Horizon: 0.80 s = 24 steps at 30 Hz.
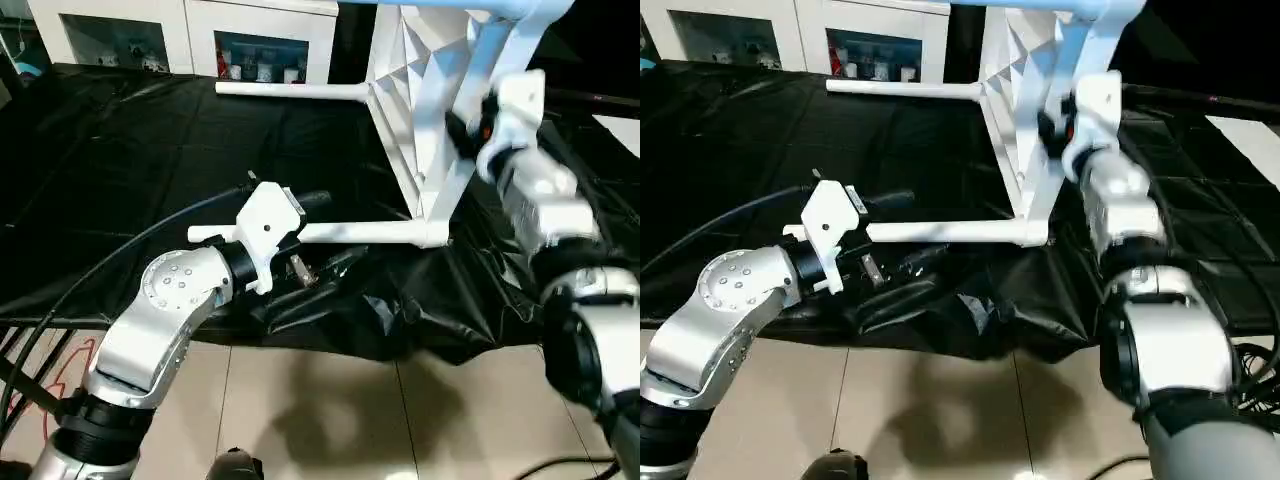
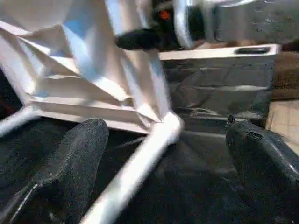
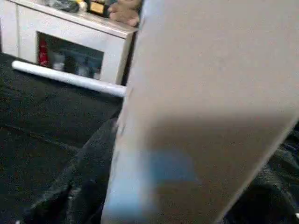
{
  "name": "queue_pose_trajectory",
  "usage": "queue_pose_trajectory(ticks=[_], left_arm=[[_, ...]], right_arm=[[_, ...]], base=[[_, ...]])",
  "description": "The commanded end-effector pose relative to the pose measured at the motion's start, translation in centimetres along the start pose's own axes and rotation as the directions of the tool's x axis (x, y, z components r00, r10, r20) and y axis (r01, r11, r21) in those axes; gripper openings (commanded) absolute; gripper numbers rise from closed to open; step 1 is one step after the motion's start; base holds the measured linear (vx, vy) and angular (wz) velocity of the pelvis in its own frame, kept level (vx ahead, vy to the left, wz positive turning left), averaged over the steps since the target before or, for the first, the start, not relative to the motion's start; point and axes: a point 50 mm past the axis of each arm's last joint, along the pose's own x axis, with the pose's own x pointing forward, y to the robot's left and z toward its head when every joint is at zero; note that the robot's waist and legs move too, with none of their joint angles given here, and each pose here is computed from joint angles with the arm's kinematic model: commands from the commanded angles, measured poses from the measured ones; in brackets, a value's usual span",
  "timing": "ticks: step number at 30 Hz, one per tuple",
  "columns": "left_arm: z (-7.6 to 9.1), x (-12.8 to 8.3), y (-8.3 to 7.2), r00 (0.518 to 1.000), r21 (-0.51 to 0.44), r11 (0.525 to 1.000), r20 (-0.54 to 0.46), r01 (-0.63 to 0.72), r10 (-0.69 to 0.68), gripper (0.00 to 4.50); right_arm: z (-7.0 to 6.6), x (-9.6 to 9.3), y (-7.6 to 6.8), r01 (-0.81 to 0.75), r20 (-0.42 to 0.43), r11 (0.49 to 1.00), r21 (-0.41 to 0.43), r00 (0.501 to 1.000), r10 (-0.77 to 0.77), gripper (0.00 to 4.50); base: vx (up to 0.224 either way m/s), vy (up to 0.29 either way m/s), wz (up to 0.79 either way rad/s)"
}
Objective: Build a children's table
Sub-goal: Flip table
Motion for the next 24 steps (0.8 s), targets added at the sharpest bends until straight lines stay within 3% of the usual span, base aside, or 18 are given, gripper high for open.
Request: queue_pose_trajectory(ticks=[1, 4, 6, 10, 11, 12, 13, 14, 15, 17, 19, 21, 24], left_arm=[[1.5, 0.4, 1.4, 0.994, 0.137, 0.986, 0.048, -0.099, 0.093, 4.5], [2.2, 0.5, 2.8, 0.977, 0.195, 0.959, 0.088, -0.208, 0.194, 4.5], [3.2, 0.5, 4.3, 0.928, 0.228, 0.903, 0.161, -0.366, 0.335, 4.5], [4.9, 0.4, 5.6, 0.886, 0.311, 0.837, 0.276, -0.45, 0.374, 4.5], [5.6, 0.3, 6.0, 0.856, 0.371, 0.779, 0.33, -0.506, 0.399, 4.5], [5.6, 0.3, 6.0, 0.855, 0.371, 0.778, 0.331, -0.506, 0.399, 4.5], [6.1, 0.4, 6.1, 0.848, 0.459, 0.718, 0.371, -0.523, 0.379, 4.5], [6.2, 0.4, 6.1, 0.848, 0.478, 0.707, 0.378, -0.522, 0.371, 4.5], [6.7, 0.4, 6.2, 0.835, 0.525, 0.654, 0.409, -0.545, 0.368, 4.5], [7.1, 0.2, 6.4, 0.808, 0.54, 0.603, 0.445, -0.587, 0.387, 4.5], [7.7, 0.2, 6.8, 0.788, 0.57, 0.546, 0.492, -0.614, 0.371, 4.5], [8.0, 0.5, 7.0, 0.794, 0.604, 0.519, 0.499, -0.605, 0.346, 4.5], [8.1, 1.1, 7.3, 0.812, 0.686, 0.433, 0.492, -0.584, 0.314, 4.5]], right_arm=[[-0.9, -0.6, -0.5, 0.02, 0.018, 1.0, 0.017, 1.0, -0.02, 3.12], [-1.2, -1.0, -0.3, 0.009, 0.052, 1.0, 0.002, 0.999, -0.009, 3.52], [-1.1, -1.6, -0.7, 0.068, 0.132, 0.998, 0.0, 0.989, -0.067, 3.64], [-1.7, -3.1, -0.2, 0.062, 0.243, 0.998, -0.006, 0.968, -0.059, 3.85], [-2.0, -3.8, 0.3, 0.035, 0.287, 0.999, -0.006, 0.958, -0.032, 3.85], [-2.0, -3.8, 0.3, 0.035, 0.287, 0.999, -0.006, 0.957, -0.032, 3.85], [-2.3, -4.5, 0.9, 0.014, 0.322, 1.0, -0.025, 0.947, -0.005, 3.85], [-2.4, -4.6, 1.0, 0.009, 0.328, 0.999, -0.033, 0.945, 0.002, 3.85], [-2.4, -5.0, 1.4, -0.012, 0.357, 1.0, -0.028, 0.934, 0.021, 3.85], [-2.3, -5.4, 1.7, -0.031, 0.382, 0.999, -0.013, 0.923, 0.034, 3.85], [-2.0, -6.3, 2.7, -0.067, 0.435, 0.996, -0.051, 0.897, 0.083, 3.85], [-1.6, -6.9, 3.3, -0.083, 0.472, 0.995, -0.063, 0.876, 0.103, 3.85], [-1.0, -7.3, 4.7, -0.165, 0.491, 0.984, -0.075, 0.852, 0.18, 3.85]], base=[[0.0, 0.0, 0.0], [0.0, 0.0, 0.0], [0.0, 0.0, 0.0], [0.0, 0.0, 0.0], [0.0, 0.0, 0.0], [0.0, 0.0, 0.0], [0.0, 0.0, 0.0], [0.0, 0.0, 0.0], [0.0, 0.0, 0.0], [0.0, 0.0, 0.0], [0.0, 0.0, 0.0], [0.0, 0.0, 0.0], [0.0, 0.0, 0.0]])
